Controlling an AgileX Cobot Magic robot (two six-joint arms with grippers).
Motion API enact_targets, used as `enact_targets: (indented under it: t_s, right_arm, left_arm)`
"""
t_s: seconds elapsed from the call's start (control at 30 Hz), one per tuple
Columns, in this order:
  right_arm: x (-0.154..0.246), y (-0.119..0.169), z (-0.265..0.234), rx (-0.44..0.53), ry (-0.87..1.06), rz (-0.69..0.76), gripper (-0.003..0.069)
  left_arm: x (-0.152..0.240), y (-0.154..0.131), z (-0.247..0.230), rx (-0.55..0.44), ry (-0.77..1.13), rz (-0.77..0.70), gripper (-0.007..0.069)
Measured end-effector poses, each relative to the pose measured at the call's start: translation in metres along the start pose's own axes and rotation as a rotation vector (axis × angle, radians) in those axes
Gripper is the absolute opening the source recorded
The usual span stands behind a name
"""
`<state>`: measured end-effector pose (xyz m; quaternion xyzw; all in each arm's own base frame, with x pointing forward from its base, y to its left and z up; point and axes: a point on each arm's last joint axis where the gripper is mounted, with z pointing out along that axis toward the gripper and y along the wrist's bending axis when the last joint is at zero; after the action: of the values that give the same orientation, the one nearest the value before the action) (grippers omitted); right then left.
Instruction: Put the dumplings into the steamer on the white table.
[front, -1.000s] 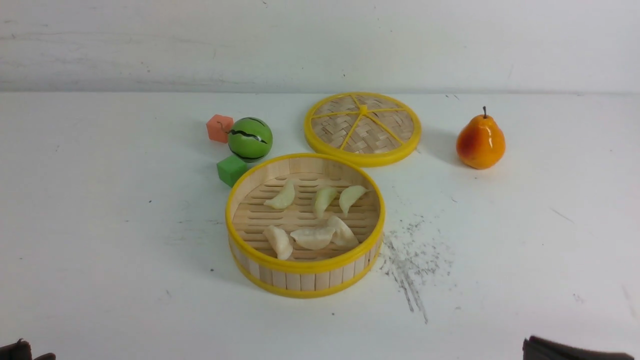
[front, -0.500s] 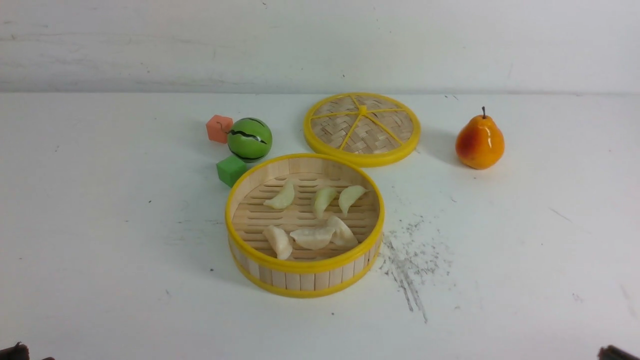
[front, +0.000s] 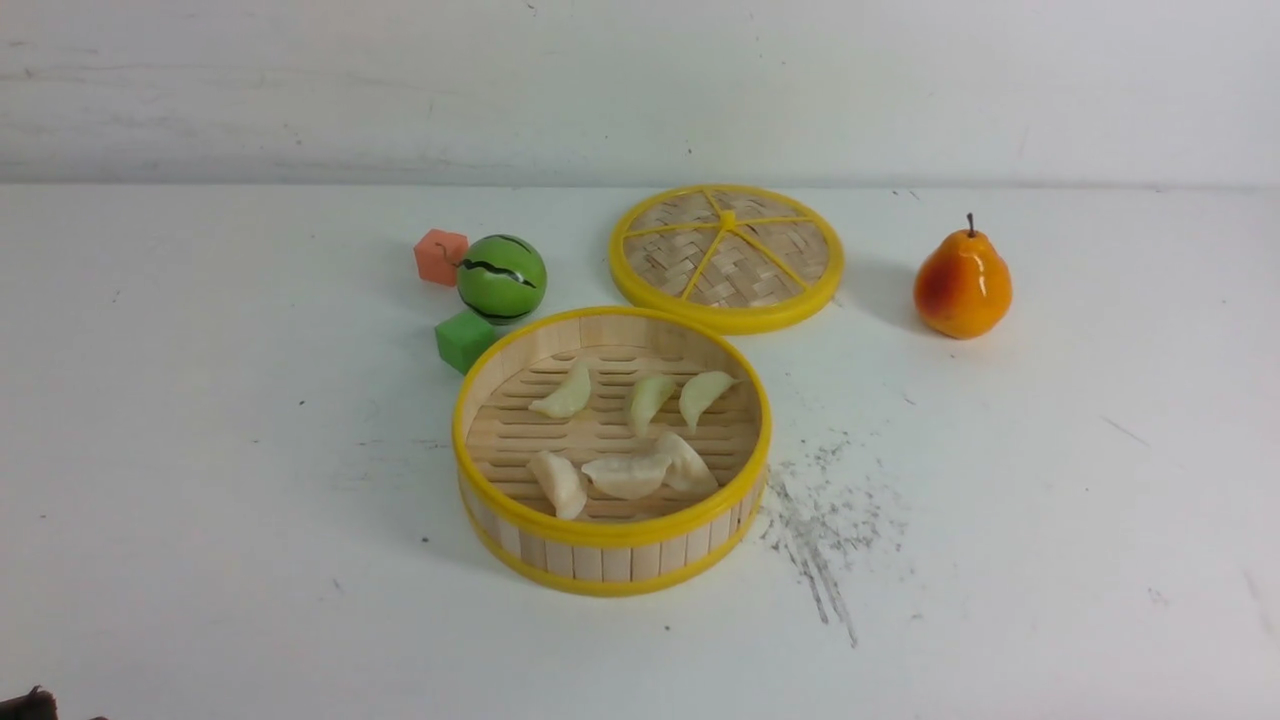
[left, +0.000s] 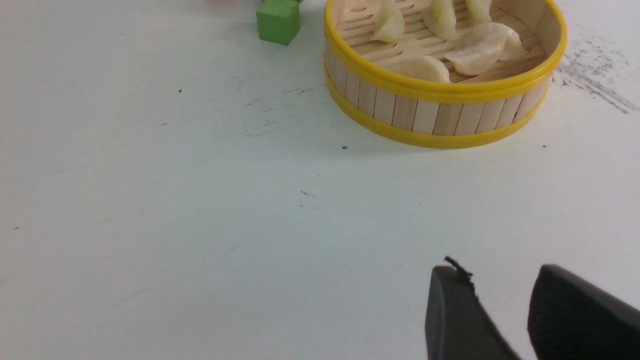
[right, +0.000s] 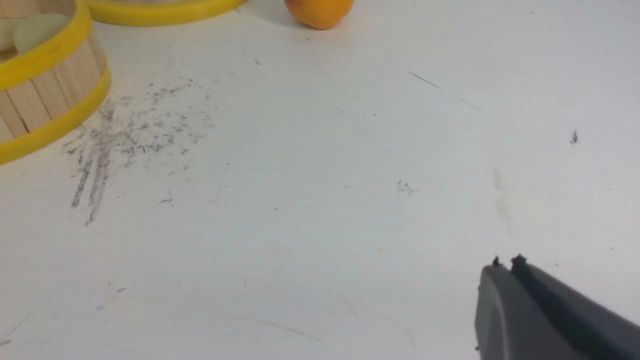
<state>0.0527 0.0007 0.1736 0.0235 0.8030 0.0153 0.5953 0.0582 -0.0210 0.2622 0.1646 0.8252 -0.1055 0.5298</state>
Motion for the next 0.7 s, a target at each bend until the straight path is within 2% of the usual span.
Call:
enact_targets:
  t_s: [0.7]
  right_arm:
    - [0.0, 0.0001, -0.0001, 0.0, 0.002, 0.004, 0.0022]
  left_arm:
    - [0.0, 0.0, 0.0, 0.0, 0.0, 0.0, 0.0237]
